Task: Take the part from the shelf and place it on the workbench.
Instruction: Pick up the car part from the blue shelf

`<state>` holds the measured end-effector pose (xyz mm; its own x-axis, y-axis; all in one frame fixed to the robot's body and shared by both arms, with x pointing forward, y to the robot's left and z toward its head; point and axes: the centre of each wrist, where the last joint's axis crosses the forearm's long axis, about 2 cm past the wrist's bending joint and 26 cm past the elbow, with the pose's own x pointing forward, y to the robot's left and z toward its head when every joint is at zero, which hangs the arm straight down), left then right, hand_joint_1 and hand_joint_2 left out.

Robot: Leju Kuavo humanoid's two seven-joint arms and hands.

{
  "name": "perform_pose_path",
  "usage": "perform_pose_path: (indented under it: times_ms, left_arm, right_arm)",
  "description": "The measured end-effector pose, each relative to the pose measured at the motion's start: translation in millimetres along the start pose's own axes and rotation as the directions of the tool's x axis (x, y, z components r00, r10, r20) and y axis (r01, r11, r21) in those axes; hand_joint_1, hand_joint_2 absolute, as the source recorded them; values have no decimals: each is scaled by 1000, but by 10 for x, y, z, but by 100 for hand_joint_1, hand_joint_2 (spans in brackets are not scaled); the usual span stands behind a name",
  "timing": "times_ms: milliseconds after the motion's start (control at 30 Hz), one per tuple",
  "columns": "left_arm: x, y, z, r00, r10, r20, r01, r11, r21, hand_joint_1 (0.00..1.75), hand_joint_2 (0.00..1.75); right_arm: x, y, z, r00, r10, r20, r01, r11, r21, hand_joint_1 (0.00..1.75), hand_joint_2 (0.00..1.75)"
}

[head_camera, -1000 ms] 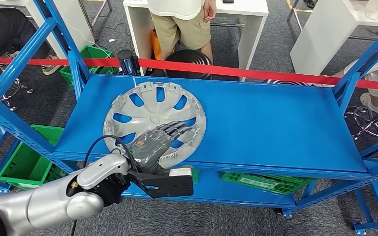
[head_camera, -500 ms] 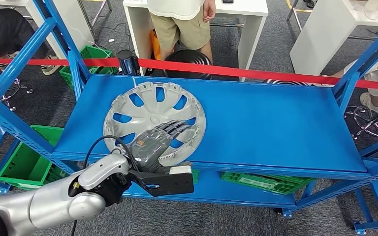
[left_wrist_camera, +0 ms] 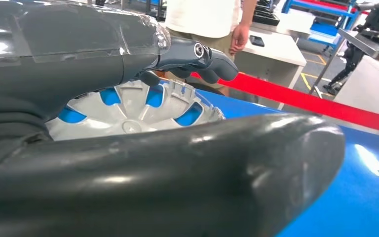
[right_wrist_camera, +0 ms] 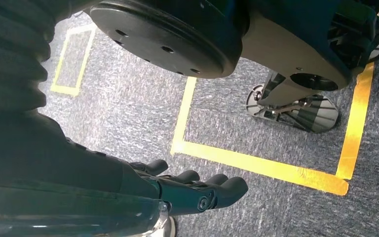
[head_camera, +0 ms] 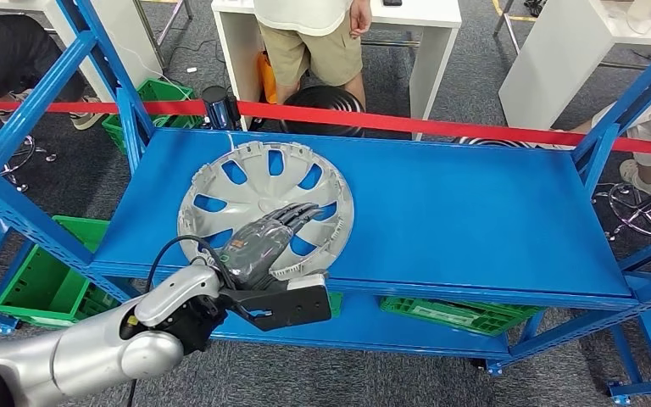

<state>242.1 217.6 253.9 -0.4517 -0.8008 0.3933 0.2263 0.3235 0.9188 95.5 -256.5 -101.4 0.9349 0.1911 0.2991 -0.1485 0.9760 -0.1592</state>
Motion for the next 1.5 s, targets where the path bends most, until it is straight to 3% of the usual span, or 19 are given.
perform_pose_path:
  times_ms: [900,1267,1367,1500]
  left_arm:
    - [-23,14,-20,1000,11,-8,-11,999,35,0,175]
    - [-111,-119,-80,978,-194,-75,174,962,-209,0,175]
    - [-155,-202,-138,954,-279,-113,251,945,-209,0,175]
    - [-200,-331,-234,947,-285,-151,251,945,-210,0,175]
  right_arm:
    - [-4,2,1,1000,-5,4,5,1000,-2,0,175]
    - [14,5,0,1000,-5,-6,5,1000,5,0,175]
    - [23,14,1,1000,-6,-10,6,1000,9,0,175]
    - [56,35,2,1000,0,-8,0,1000,16,0,175]
